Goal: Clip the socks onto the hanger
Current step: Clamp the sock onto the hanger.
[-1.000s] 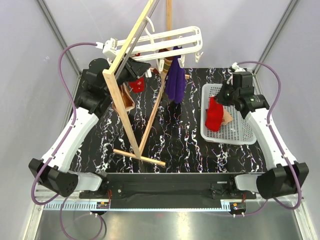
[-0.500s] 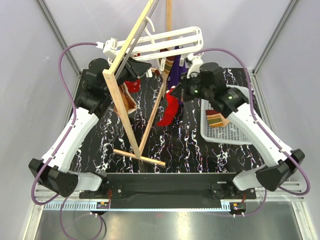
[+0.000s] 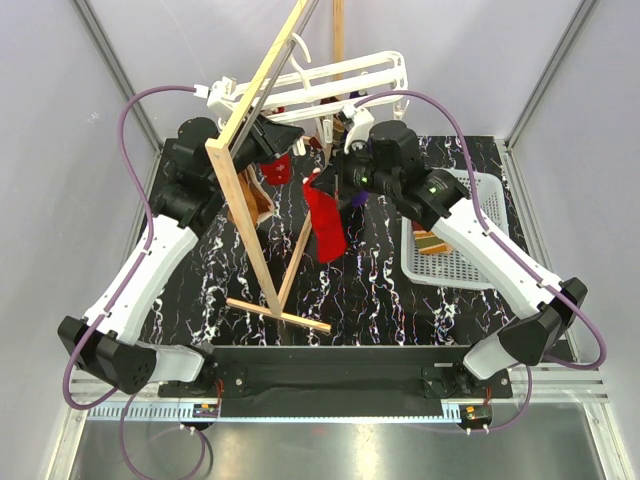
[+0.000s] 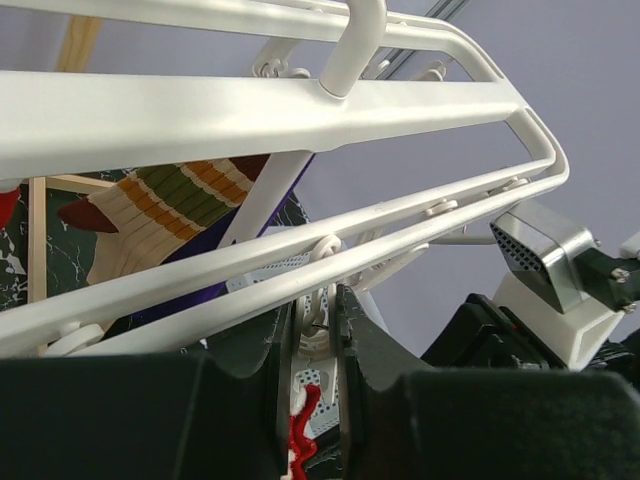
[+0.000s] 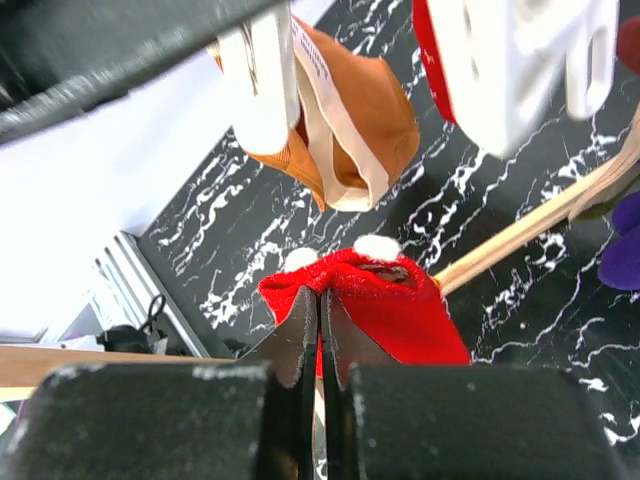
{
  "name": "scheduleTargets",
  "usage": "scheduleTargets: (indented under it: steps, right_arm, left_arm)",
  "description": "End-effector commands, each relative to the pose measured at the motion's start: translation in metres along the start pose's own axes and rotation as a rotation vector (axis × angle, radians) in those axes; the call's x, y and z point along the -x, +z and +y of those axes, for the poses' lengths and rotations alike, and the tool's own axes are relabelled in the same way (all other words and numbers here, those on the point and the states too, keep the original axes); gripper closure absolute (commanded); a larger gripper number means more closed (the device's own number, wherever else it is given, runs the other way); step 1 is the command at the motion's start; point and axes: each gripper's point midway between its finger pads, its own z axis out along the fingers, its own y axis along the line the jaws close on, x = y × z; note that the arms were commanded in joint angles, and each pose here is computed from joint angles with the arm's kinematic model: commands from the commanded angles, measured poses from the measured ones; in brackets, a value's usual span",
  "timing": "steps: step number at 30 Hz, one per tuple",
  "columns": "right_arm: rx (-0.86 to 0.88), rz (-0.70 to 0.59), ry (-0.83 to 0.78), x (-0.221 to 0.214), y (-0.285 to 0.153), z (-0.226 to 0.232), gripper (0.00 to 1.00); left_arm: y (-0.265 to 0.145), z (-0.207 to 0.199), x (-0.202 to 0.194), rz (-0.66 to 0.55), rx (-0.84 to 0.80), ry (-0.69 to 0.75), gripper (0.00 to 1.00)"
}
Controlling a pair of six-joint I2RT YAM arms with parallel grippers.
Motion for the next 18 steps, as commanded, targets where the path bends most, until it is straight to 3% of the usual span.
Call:
scheduleTargets:
  steps: [1, 18]
  right_arm:
    - [0.079, -0.115, -0.027, 0.039, -0.005, 0.025, 1.0]
    - [0.212, -0.116, -0.106, 0.036, -0.001, 0.048, 1.0]
  left_arm:
    - [-0.004, -0.009, -0.011, 0.05, -0.052, -0.004, 1.0]
    - [-0.005, -0.011, -0.01, 0.048, -0.056, -0.004, 1.0]
